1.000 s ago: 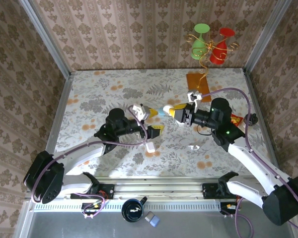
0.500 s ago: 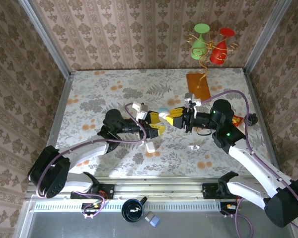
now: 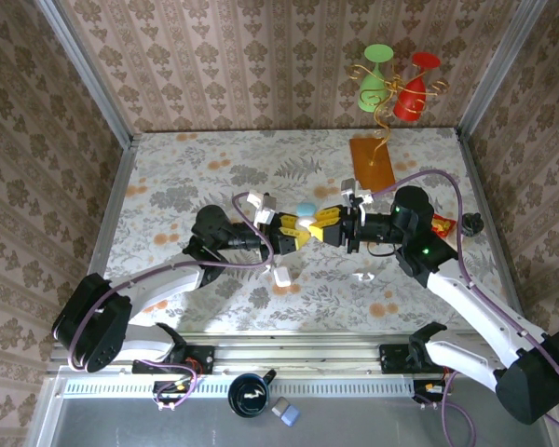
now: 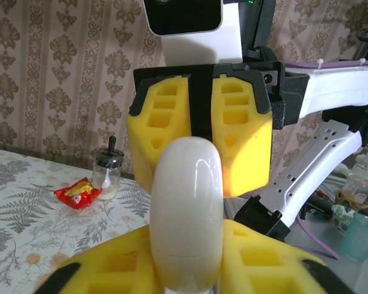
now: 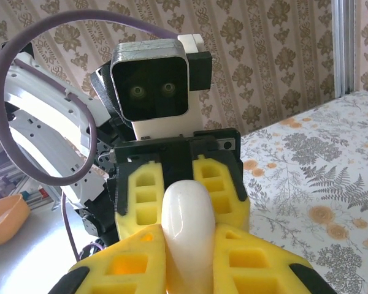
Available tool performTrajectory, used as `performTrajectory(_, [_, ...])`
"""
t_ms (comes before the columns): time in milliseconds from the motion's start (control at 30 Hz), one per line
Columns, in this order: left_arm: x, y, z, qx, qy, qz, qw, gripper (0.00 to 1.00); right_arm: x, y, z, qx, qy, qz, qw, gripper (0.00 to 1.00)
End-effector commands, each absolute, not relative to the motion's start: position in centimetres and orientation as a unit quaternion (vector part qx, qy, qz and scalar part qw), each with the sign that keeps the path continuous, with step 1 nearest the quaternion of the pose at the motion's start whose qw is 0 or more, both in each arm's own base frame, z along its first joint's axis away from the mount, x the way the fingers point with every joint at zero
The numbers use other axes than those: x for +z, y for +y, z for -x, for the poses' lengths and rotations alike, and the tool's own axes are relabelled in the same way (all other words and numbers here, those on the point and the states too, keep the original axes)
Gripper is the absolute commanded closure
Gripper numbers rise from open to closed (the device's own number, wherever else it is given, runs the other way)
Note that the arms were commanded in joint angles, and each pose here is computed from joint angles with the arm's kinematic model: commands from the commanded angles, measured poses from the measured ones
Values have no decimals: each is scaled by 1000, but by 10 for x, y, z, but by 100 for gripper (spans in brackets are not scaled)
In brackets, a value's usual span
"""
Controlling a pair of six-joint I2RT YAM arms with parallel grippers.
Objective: Insert the wireless bluetooth earbuds into the charging case
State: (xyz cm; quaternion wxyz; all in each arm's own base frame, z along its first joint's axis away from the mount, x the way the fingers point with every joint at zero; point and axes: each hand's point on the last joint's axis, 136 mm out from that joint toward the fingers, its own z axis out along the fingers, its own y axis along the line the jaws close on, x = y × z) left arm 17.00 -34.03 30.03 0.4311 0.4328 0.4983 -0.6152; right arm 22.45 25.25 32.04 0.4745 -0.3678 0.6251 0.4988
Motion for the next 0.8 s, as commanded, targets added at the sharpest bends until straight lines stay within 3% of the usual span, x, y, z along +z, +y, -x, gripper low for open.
performTrajectory(0, [318, -339, -165, -615, 465, -447, 454, 86, 320, 253, -226, 491, 630, 370, 474, 83])
performTrajectory(233, [310, -340, -167, -599, 471, -459, 457, 88, 315, 247, -250, 448, 671, 327, 492, 46])
performTrajectory(500, [297, -338, -166, -572, 483, -478, 459, 89, 316, 229, -289, 385, 721, 240, 524, 34])
performTrajectory(767, [280, -331, -183, -532, 514, -470, 482, 90, 327, 230, -280, 409, 709, 239, 522, 27])
